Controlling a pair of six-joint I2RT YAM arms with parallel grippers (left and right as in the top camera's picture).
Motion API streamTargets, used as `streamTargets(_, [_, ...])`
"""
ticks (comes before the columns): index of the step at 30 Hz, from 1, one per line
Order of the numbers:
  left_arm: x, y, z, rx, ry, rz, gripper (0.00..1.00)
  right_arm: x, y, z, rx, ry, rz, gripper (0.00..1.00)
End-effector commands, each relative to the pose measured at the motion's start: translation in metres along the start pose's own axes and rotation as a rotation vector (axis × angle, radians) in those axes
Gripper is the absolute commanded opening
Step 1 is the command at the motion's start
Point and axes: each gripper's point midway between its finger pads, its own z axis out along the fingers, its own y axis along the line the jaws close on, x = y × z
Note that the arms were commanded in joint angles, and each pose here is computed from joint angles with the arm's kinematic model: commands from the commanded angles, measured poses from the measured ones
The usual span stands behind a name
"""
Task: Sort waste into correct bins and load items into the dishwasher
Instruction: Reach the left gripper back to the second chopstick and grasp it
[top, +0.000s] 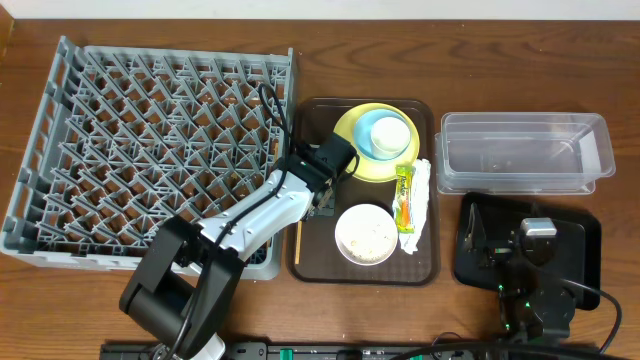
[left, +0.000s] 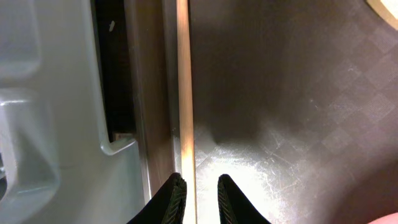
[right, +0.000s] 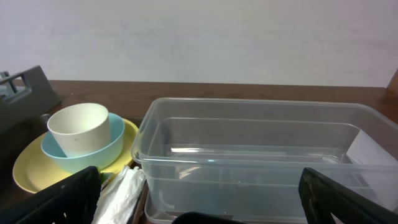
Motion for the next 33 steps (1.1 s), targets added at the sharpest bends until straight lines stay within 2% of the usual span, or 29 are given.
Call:
streamTargets(1, [0.002,0.004,0.006,-0.029,-0.004,-0.020,0.22,0.001,0.004,0.000,-0.019,0.001,0.012,0.99])
streamTargets(11, [0.003,0.003,0.013,-0.020,-0.024,-0.064,0.21,0.001,0.004,0.000,-0.019,0.001,0.012,0.99])
streamTargets(15, [-0.003,0.013,0.013,-0.075,-0.064,-0.101,0.19,0.001,0.004,0.000,-0.019,0.001,0.012,0.99])
streamTargets(33, [-0.001,0.014,0.016,-0.104,-0.099,-0.117,0.19,0.001,0.004,0.000,-0.019,0.001,0.012,0.99])
